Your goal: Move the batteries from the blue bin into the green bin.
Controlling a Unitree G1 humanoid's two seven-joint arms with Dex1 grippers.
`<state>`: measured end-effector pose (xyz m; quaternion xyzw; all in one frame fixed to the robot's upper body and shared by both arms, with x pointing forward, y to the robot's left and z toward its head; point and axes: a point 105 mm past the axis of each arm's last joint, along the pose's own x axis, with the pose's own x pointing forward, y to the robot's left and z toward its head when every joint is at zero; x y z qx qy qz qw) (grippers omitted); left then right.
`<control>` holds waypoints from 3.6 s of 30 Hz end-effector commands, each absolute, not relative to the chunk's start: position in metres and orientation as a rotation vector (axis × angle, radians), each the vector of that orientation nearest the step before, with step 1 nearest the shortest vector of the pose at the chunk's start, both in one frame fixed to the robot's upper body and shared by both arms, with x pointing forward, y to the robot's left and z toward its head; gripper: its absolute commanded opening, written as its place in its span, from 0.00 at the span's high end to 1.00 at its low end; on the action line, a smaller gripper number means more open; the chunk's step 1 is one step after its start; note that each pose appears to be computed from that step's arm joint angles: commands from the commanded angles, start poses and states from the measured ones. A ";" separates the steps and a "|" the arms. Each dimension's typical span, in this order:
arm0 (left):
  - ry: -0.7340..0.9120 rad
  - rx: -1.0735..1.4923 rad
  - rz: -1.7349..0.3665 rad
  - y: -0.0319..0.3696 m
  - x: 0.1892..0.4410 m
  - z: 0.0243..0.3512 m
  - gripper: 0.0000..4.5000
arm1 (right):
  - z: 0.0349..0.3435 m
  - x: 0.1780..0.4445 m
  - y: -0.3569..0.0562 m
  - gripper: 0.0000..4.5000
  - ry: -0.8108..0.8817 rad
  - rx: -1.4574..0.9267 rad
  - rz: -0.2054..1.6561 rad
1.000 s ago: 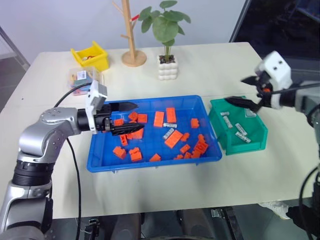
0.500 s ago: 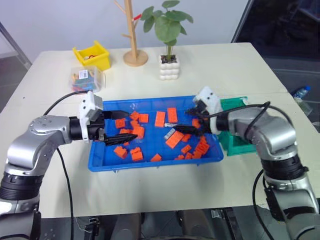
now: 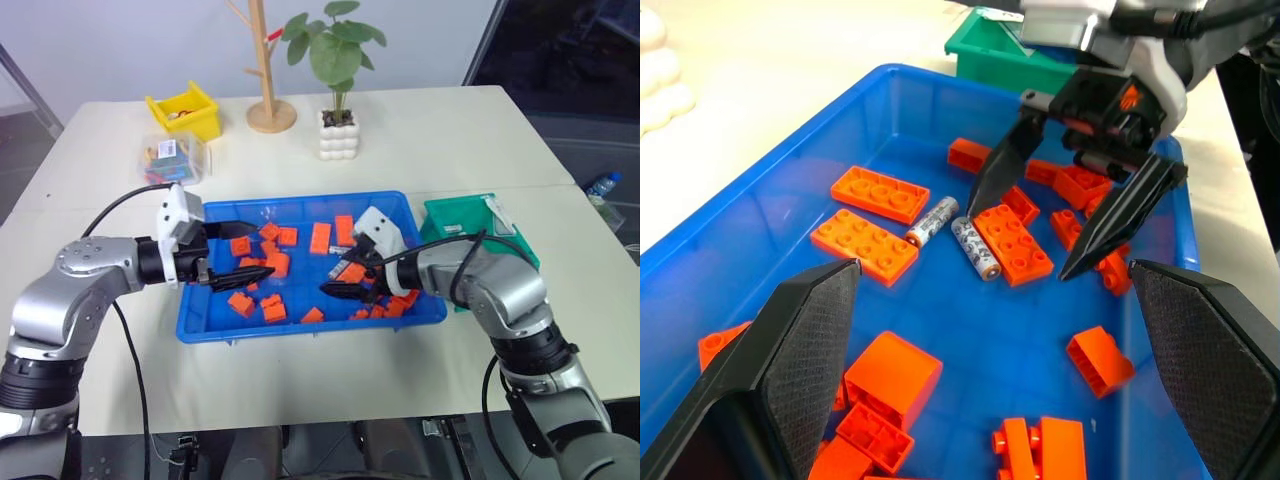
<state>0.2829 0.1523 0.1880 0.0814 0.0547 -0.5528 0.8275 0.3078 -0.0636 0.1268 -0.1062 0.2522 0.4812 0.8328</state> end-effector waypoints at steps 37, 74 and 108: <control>0.068 0.151 -1.152 0.153 0.268 0.199 0.00 | 0.107 0.332 -0.050 0.96 0.504 -0.440 1.094; -0.020 0.043 -1.298 0.126 0.309 0.215 0.00 | 0.206 0.316 -0.258 0.55 0.466 -0.488 0.438; 0.041 0.083 -1.165 0.149 0.287 0.206 0.00 | 0.143 0.339 -0.099 0.01 0.456 -0.272 1.000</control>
